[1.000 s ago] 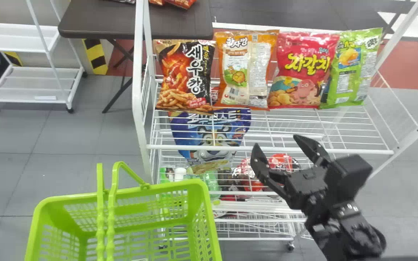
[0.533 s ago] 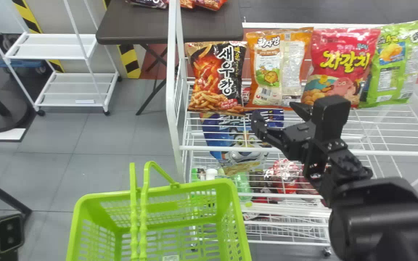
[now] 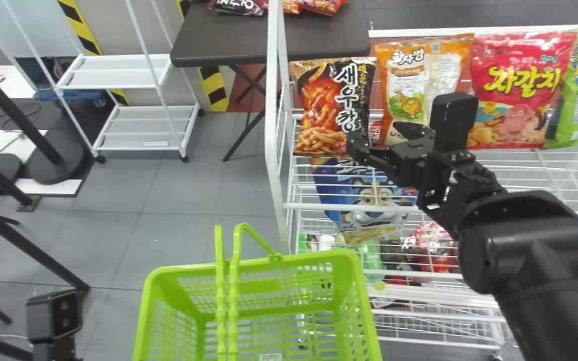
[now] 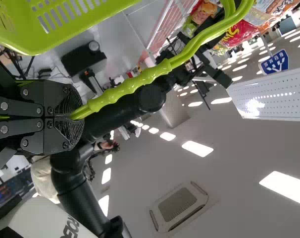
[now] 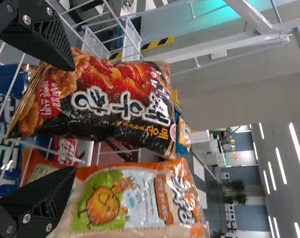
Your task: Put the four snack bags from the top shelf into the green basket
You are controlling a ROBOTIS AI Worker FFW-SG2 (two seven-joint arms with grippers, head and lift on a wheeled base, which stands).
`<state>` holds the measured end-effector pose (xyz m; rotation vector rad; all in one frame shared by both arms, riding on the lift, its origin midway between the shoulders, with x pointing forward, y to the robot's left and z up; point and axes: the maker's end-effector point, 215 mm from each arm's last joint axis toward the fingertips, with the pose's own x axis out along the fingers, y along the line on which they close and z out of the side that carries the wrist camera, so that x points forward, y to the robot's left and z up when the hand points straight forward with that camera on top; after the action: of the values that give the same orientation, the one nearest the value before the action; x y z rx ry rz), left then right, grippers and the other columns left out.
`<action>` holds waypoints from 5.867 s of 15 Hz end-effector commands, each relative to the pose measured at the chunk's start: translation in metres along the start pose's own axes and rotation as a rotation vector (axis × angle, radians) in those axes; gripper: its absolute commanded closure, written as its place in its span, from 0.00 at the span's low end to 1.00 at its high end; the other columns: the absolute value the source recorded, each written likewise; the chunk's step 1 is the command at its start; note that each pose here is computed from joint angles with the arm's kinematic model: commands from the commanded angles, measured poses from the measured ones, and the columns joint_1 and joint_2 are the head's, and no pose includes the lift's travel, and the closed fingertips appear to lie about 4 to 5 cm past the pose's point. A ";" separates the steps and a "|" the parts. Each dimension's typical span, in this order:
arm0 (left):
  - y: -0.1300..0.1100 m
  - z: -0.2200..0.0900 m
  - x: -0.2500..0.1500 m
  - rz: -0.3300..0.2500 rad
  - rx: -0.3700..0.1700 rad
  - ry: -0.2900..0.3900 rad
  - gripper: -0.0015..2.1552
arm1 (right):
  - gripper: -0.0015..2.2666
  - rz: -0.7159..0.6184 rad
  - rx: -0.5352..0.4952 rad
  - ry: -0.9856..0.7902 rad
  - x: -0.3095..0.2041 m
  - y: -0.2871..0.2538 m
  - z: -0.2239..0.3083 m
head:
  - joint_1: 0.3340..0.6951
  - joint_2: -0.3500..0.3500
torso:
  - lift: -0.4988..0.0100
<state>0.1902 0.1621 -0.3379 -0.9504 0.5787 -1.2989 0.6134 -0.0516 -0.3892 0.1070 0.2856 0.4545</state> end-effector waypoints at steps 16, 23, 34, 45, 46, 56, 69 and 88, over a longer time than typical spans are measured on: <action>0.002 0.014 -0.020 -0.001 0.012 -0.046 1.00 | 0.99 0.033 -0.048 -0.028 0.022 0.045 0.012 | 1.00 0.82 | 0.97; 0.009 0.037 -0.019 -0.004 0.058 -0.038 1.00 | 0.99 -0.130 0.059 -0.028 -0.117 -0.002 0.013 | 1.00 0.77 | 0.97; 0.021 0.044 0.002 -0.037 0.060 -0.006 1.00 | 0.99 0.192 0.256 0.339 -0.254 0.168 -0.069 | 1.00 0.83 | 0.97; 0.027 0.047 0.018 -0.062 0.052 0.009 1.00 | 0.99 0.346 0.198 0.391 -0.252 0.233 -0.063 | 1.00 1.00 | 0.97; 0.025 0.049 0.018 -0.068 0.050 0.004 1.00 | 0.99 0.337 0.186 0.427 -0.252 0.229 -0.071 | 1.00 1.00 | 0.97; 0.019 0.048 0.022 -0.088 0.031 0.011 1.00 | 0.99 0.551 0.157 0.546 -0.175 0.315 -0.134 | 1.00 1.00 | 0.97; 0.017 0.051 0.018 -0.099 0.026 0.014 1.00 | 0.02 0.215 0.312 0.399 -0.273 0.095 -0.048 | 1.00 1.00 | 0.97; 0.030 0.046 -0.006 -0.074 -0.007 -0.029 1.00 | 0.99 -0.323 -0.057 0.038 -0.018 -0.132 0.006 | 1.00 0.49 | 0.97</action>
<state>0.2428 0.1778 -0.3415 -0.9977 0.5373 -1.3410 0.6590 -0.1783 -0.3876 -0.0010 0.2755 0.1492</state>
